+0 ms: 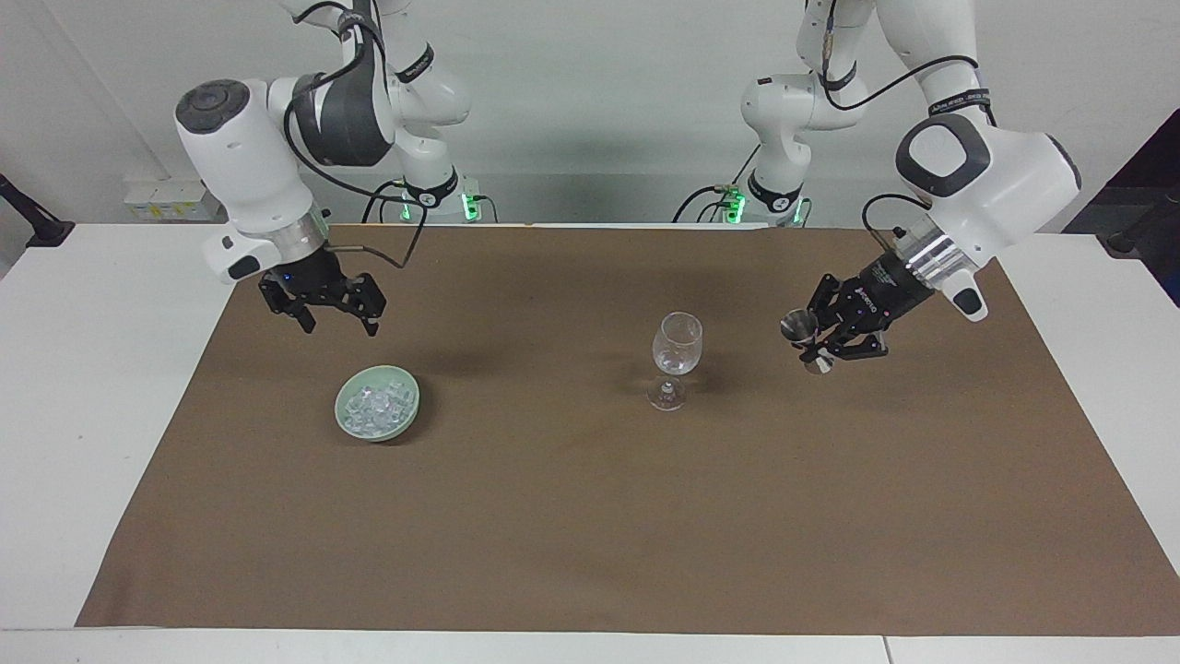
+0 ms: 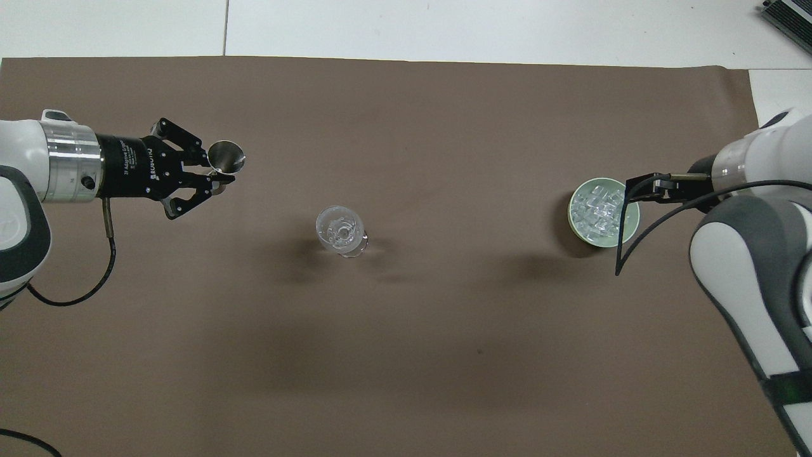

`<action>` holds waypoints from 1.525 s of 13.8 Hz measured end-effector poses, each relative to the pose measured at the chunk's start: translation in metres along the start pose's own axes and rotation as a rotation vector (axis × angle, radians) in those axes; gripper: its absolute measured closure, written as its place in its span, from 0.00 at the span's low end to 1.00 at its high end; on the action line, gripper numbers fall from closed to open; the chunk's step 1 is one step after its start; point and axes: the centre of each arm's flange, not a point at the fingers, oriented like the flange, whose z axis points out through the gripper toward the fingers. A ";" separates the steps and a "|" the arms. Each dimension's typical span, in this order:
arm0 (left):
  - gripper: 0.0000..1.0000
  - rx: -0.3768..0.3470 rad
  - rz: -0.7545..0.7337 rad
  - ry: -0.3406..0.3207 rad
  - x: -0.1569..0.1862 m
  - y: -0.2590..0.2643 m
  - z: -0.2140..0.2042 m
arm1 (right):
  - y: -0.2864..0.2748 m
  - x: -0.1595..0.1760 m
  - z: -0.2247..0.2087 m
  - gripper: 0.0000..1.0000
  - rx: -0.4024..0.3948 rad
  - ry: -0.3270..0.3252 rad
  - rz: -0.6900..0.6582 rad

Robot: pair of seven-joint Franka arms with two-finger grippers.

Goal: Pour wine and add ice with both arms
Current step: 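Carry the cup back with the left gripper while the right gripper reaches the bowl, then lower the cup with the left gripper while the right gripper grasps ice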

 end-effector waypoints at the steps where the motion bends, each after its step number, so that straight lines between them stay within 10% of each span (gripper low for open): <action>1: 0.78 0.002 -0.025 -0.024 0.012 0.001 0.003 | 0.000 0.001 0.013 0.00 0.002 0.010 0.008; 21: 0.78 -0.141 -0.156 -0.369 0.244 -0.039 0.015 | -0.008 -0.009 0.119 0.00 0.018 0.085 0.077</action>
